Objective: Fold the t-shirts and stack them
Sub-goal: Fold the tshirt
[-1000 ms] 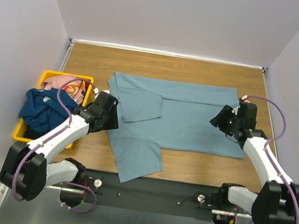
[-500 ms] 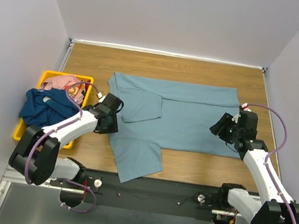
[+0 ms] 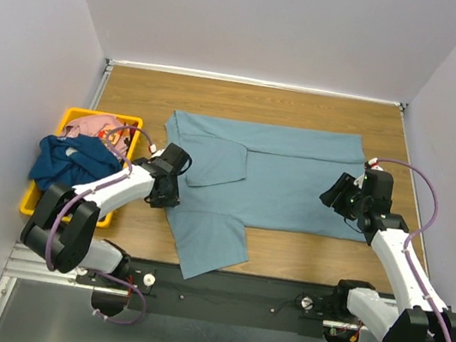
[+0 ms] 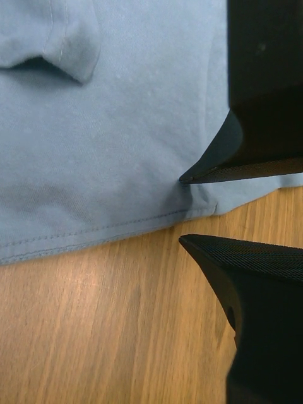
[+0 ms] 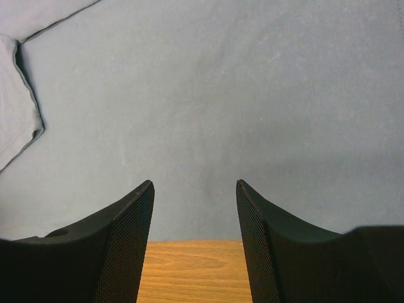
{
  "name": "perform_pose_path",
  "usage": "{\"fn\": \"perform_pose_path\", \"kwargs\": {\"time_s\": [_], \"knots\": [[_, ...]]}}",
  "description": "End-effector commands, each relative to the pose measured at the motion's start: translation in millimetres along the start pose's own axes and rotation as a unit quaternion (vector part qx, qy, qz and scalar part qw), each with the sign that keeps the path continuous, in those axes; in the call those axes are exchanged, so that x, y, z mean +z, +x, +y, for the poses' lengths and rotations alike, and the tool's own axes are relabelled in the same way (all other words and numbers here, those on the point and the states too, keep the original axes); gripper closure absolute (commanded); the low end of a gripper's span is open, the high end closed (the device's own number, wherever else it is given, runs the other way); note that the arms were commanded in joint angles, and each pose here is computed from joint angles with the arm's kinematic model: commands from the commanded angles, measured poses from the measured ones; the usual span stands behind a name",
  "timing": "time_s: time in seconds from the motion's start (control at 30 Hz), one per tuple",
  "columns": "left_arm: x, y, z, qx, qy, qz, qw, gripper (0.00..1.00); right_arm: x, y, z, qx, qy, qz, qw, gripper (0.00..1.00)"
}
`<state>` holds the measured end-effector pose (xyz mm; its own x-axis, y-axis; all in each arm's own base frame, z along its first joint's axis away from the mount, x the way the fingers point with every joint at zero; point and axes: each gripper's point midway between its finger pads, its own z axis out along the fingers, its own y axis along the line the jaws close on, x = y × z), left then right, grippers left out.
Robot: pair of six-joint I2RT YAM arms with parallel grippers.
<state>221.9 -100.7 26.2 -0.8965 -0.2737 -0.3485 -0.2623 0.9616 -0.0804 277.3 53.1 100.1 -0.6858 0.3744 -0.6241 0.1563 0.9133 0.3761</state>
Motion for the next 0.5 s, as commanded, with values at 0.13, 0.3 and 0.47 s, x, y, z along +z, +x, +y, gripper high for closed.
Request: {"fn": "perform_pose_path", "kwargs": {"time_s": [0.13,0.3,0.47], "knots": [[13.1,9.0,0.7,0.013,-0.026,0.028,0.999,0.58,2.9,10.8,-7.9,-0.002,0.019,0.021,1.0,0.38],[14.0,13.4,-1.3,0.015,-0.021,0.039,0.999,0.82,5.6,11.1,-16.5,0.008,0.045,0.023,0.999,0.38],[10.3,11.2,-2.1,0.014,-0.016,0.035,0.999,1.0,4.5,13.0,-23.8,0.023,0.071,0.03,0.997,0.38]]}}
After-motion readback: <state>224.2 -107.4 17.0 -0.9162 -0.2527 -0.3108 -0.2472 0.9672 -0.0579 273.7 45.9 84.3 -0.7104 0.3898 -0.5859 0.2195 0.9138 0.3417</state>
